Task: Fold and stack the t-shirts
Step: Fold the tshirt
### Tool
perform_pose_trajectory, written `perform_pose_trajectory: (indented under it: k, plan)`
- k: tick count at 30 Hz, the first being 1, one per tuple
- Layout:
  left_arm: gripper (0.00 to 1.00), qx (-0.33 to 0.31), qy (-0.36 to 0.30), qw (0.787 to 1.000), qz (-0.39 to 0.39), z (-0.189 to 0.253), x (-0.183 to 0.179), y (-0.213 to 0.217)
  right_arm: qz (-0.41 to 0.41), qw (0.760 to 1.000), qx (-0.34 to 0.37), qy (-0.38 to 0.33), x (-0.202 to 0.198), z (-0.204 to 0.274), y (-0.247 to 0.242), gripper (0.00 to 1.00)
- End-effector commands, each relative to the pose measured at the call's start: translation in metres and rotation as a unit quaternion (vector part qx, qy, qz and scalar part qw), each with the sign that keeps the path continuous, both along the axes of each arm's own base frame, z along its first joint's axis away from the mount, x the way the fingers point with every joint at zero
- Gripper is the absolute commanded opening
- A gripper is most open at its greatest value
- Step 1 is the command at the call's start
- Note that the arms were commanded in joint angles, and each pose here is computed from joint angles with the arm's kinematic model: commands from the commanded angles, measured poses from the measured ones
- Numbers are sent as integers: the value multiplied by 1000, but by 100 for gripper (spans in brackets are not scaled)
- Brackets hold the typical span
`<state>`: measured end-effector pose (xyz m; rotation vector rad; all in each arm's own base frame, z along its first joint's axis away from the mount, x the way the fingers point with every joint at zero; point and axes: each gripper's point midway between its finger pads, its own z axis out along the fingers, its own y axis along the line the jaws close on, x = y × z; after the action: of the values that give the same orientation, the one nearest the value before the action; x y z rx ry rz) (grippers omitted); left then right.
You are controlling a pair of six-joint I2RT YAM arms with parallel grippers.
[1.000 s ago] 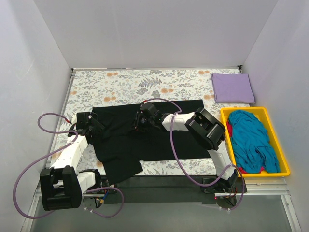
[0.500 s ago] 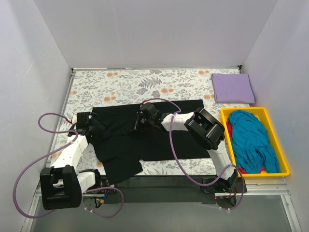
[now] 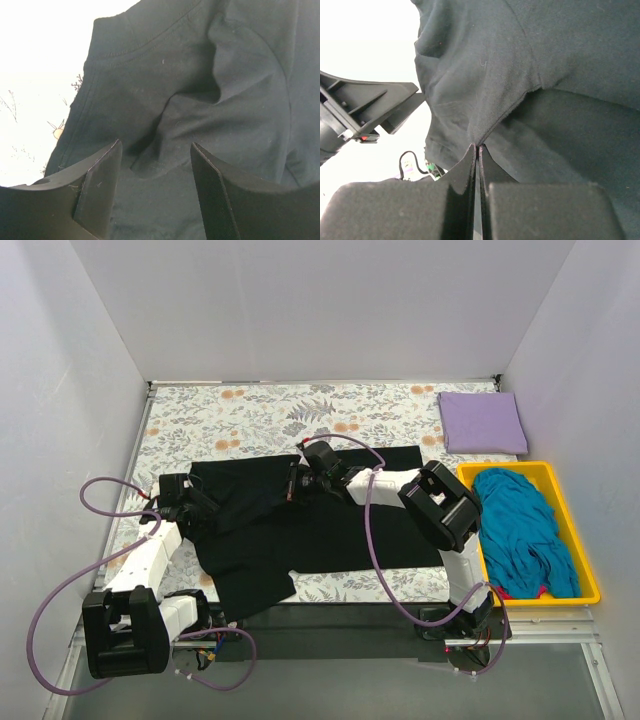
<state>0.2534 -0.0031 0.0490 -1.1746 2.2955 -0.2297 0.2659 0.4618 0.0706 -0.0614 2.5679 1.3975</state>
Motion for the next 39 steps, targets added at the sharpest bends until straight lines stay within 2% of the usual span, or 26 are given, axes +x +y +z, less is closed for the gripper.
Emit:
perform_pose_trajectory:
  k: [1, 11, 22, 25, 26, 29, 30, 31, 33, 39]
  plan:
    - [56, -12, 3, 1000, -7, 1, -7, -6, 28, 999, 26, -18, -8, 26, -2, 1]
    - [55, -44, 17, 999, -21, -10, -12, -18, 44, 999, 20, -17, -10, 22, -10, 1]
    - [46, -49, 37, 998, -30, -22, -14, -23, 53, 998, 20, -13, -7, 17, -8, 1]
    - [35, -48, 40, 997, -34, -23, -13, -24, 54, 998, 21, -13, -7, 16, -8, 1]
    - [26, -49, 41, 997, -36, -22, -13, -25, 54, 998, 20, -11, -6, 15, -8, 1]
    - [16, -51, 36, 997, -38, -17, -12, -27, 55, 998, 20, -12, -7, 16, -8, 1]
    - [7, -51, 33, 997, -40, -13, -11, -28, 54, 998, 20, -15, -5, 17, -9, 1]
    - [3, -52, 31, 997, -40, -12, -11, -28, 54, 998, 21, -17, -5, 19, -8, 1]
    - [0, -54, 24, 997, -43, -5, -10, -30, 54, 998, 19, -20, -3, 18, -9, 1]
    - [0, -61, 32, 997, -36, 5, -15, -31, 56, 998, 11, -14, -4, 13, -14, 1]
